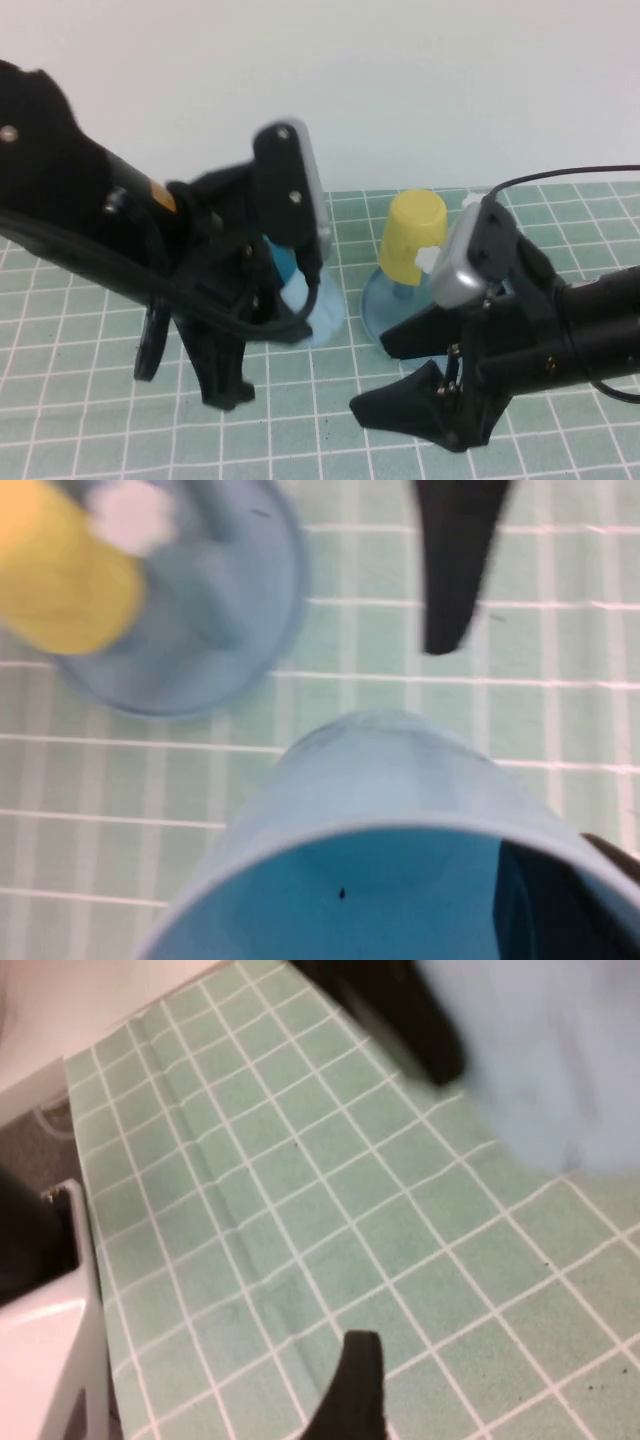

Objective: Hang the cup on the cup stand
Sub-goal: Adjust the cup with two arms

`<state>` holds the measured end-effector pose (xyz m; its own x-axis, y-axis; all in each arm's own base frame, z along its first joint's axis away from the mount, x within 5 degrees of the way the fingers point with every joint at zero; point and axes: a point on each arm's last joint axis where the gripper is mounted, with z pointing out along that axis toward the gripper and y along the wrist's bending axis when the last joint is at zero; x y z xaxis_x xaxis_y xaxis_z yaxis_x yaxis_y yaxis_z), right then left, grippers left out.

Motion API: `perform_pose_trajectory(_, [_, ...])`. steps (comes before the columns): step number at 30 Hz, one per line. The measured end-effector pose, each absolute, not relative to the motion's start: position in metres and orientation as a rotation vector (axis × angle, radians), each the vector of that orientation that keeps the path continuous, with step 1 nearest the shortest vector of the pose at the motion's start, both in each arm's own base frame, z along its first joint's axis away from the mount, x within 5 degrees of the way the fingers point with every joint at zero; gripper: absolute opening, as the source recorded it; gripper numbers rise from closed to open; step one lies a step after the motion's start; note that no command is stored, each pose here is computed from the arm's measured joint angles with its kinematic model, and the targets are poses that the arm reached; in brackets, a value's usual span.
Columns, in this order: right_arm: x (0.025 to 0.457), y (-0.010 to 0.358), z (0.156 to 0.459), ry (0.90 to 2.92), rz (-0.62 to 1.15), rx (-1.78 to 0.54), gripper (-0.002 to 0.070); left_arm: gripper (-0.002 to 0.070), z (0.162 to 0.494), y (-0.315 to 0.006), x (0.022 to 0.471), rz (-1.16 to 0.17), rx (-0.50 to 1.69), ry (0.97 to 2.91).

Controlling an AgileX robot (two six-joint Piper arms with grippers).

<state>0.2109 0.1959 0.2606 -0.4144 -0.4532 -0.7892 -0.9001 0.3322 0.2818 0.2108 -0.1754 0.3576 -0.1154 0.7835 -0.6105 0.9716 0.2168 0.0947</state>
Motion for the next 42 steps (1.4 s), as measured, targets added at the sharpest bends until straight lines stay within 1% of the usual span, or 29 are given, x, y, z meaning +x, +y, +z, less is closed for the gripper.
perform_pose_trajectory(3, [0.214, 0.192, 0.264, 2.042, 1.006, -1.098, 0.0660, 0.0000, 0.367, -0.174, 0.212, -0.428, 1.514, 1.920])
perform_pose_trajectory(8, [0.223, 0.186, 0.275, 2.068, 1.142, -0.831, 0.0660, 0.0000, 0.374, -0.174, 0.216, -0.419, 1.359, 1.893])
perform_pose_trajectory(13, [0.239, 0.175, 0.287, 2.062, 1.304, -0.468, 0.0661, 0.0000, 0.365, -0.173, 0.218, -0.415, 1.281, 1.893])
perform_pose_trajectory(16, [0.247, 0.164, 0.286, 2.086, 1.368, -0.273, 0.0661, 0.0000, 0.357, -0.171, 0.218, -0.416, 1.192, 1.876])
perform_pose_trajectory(22, [0.255, 0.149, 0.286, 2.158, 1.520, 0.086, 0.0661, 0.0000, 0.337, -0.169, 0.219, -0.406, 0.929, 1.799])
perform_pose_trajectory(28, [0.258, 0.143, 0.286, 2.215, 1.698, 0.525, 0.0660, 0.0000, 0.317, -0.188, 0.202, -0.351, 0.858, 1.667])
perform_pose_trajectory(31, [0.259, 0.142, 0.286, 2.219, 1.750, 0.693, 0.0661, 0.0001, 0.318, -0.201, 0.189, -0.356, 0.779, 1.568])
perform_pose_trajectory(34, [0.261, 0.141, 0.285, 2.211, 1.767, 0.792, 0.0660, 0.0001, 0.317, -0.210, 0.185, -0.364, 0.688, 1.531])
perform_pose_trajectory(37, [0.261, 0.141, 0.285, 2.207, 1.774, 0.843, 0.0660, 0.0001, 0.310, -0.220, 0.184, -0.391, 0.611, 1.557])
perform_pose_trajectory(42, [0.266, 0.139, 0.289, 2.179, 1.732, 0.813, 0.0660, 0.0001, 0.297, -0.232, 0.186, -0.471, 0.531, 1.603])
